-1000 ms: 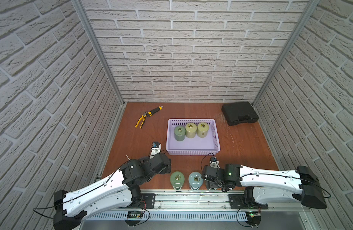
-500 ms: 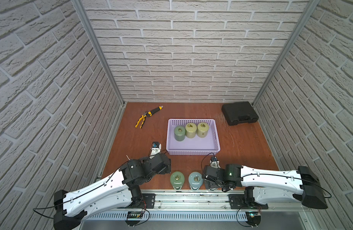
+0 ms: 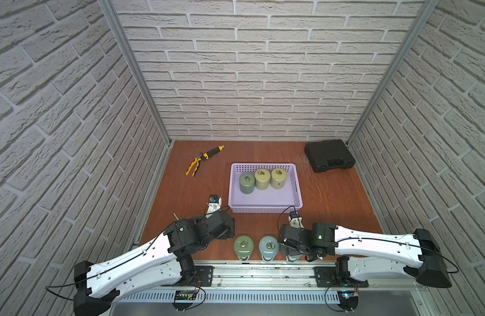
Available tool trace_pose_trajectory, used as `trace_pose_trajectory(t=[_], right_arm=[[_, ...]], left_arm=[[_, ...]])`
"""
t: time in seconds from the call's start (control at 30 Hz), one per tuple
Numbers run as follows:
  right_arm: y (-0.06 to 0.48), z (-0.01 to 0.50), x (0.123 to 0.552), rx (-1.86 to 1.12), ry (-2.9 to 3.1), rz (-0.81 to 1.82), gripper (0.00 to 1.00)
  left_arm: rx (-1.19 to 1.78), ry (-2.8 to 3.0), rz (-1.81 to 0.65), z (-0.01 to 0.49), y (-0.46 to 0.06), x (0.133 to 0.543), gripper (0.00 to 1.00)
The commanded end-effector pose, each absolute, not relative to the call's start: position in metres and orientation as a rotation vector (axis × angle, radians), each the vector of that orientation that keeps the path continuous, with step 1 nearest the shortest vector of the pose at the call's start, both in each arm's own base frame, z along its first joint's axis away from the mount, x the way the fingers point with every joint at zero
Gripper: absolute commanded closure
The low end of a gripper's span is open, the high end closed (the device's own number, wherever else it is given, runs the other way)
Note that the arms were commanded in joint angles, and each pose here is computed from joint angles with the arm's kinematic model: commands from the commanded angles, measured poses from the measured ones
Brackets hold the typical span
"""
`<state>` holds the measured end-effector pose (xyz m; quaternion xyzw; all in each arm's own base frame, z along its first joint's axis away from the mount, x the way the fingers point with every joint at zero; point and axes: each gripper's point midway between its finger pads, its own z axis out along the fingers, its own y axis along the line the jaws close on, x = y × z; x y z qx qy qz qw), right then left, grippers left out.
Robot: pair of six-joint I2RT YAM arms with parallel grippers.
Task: Take the tea canister out of the basket
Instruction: Place the tea canister at the center of the board, then pick up the tea canister from the basket.
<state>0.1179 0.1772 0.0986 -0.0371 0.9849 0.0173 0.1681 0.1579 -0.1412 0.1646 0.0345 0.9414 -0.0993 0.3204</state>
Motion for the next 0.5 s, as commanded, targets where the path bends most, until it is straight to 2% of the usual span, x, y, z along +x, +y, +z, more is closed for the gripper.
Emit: trace_pose_trajectory(t=[0.0,0.47], right_arm=[[0.174,0.118,0.127,-0.134,2.732,0.043,0.00],[0.172,0.151,0.160,-0.214,2.677,0.124,0.00]], left_arm=[[0.079,2.457,-0.245,0.164,-0.140,0.163,0.02],[0.222,2.484,-0.280,0.178,-0.158,0.193,0.02]])
